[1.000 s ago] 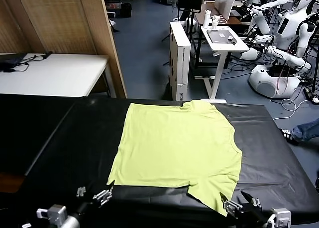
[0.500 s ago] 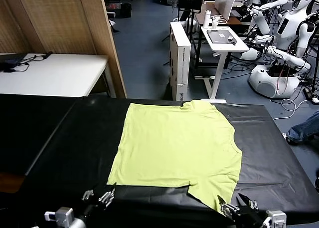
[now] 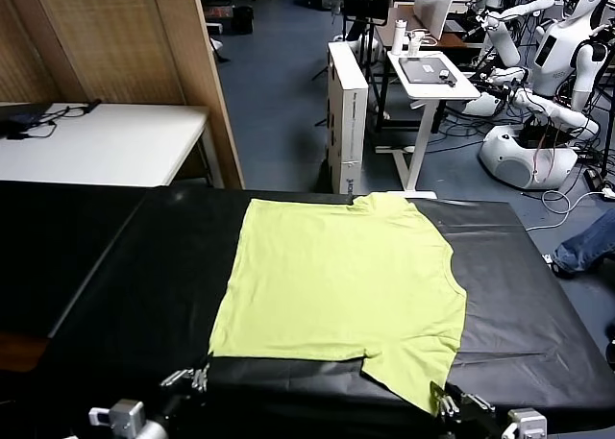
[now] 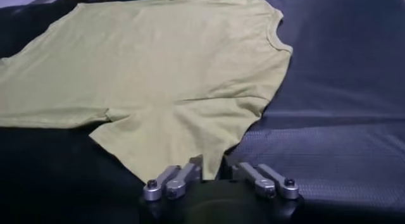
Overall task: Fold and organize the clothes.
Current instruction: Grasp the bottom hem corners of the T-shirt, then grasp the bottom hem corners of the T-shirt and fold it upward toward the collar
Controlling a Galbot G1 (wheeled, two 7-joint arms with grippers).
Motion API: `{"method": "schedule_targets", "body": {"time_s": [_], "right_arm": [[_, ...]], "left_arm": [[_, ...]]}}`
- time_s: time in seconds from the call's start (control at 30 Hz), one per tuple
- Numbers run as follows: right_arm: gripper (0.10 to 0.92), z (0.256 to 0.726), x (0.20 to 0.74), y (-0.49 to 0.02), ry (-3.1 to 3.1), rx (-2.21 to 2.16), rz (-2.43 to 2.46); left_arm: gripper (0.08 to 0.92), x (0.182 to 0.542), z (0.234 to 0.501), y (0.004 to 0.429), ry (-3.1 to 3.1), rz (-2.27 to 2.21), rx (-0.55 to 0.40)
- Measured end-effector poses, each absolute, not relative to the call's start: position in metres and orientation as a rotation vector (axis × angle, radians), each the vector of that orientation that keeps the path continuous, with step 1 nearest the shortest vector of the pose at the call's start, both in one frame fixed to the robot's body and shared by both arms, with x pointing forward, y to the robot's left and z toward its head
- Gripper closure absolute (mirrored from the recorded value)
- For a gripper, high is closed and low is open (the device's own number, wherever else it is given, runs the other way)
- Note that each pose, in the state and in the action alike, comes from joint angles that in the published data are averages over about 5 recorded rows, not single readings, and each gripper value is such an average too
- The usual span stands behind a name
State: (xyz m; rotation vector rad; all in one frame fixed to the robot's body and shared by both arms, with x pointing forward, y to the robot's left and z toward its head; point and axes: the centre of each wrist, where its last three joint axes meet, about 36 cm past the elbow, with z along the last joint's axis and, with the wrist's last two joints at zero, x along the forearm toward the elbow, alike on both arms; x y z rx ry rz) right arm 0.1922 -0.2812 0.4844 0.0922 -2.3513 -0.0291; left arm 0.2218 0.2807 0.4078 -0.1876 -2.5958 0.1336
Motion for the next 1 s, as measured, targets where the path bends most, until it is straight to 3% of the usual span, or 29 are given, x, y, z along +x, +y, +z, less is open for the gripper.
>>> {"method": "schedule_targets", "body": {"time_s": [0.53,1.0], "right_arm": [[0.883,0.495,0.201,-0.283,-2.544,0.200,-0.099],[0.883,0.477,0.271,-0.307,-2.742,0.247,-0.065]], "left_arm": [[0.853,0.184,0.436,0.279,-2.614,0.156,-0.157],[0.853,0.234,0.429,0.279,-2.754,0.280,-0.137]]}}
